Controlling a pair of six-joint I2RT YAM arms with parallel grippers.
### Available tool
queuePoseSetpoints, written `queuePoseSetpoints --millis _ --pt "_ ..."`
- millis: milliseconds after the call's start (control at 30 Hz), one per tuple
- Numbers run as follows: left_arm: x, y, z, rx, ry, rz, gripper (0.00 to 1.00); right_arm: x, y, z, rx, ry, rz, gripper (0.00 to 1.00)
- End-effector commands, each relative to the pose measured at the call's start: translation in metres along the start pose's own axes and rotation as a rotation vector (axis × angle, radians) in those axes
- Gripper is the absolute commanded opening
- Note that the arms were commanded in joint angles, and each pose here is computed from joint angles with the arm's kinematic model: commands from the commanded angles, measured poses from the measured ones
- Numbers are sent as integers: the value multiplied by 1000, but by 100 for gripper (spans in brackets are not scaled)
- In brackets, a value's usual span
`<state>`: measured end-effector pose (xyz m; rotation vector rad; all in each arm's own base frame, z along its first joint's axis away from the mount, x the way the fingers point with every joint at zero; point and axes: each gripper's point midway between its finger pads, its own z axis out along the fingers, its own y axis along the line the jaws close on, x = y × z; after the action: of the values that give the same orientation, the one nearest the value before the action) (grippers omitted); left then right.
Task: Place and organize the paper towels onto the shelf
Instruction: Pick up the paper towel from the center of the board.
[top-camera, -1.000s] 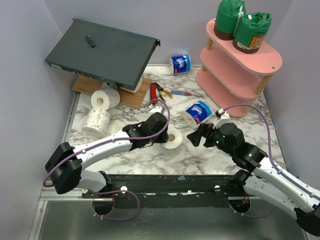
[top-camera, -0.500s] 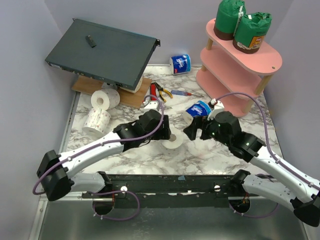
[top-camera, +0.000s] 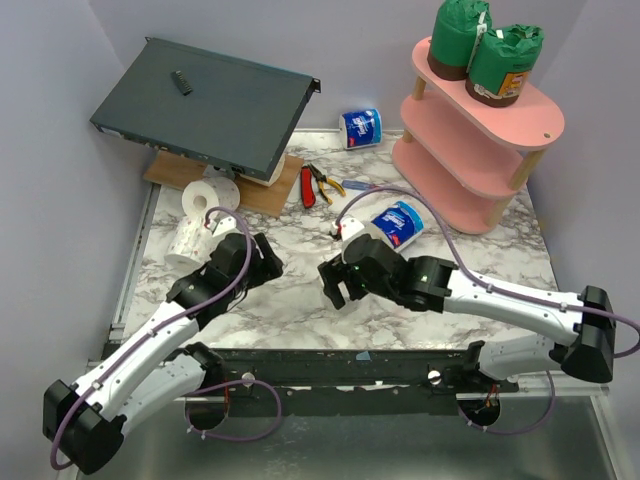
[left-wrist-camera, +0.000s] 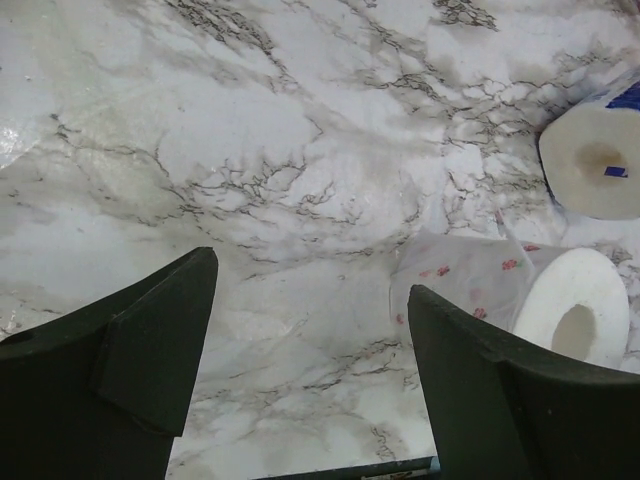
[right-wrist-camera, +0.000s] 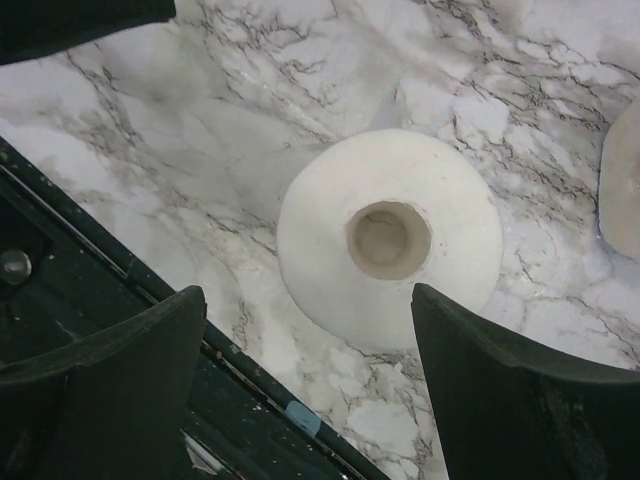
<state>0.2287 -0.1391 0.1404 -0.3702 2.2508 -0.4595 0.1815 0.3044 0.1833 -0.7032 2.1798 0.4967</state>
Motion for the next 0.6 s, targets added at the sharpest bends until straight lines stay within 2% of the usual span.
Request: queuePoseSetpoints --millis 0,267,567 --pt "10 11 -2 3 22 -31 82 0 -2 7 84 25 -78 85" --pt "26 19 5 1 60 -44 81 0 8 29 89 41 -139 81" --pt "34 23 8 4 74 -47 81 11 10 52 108 88 -172 70"
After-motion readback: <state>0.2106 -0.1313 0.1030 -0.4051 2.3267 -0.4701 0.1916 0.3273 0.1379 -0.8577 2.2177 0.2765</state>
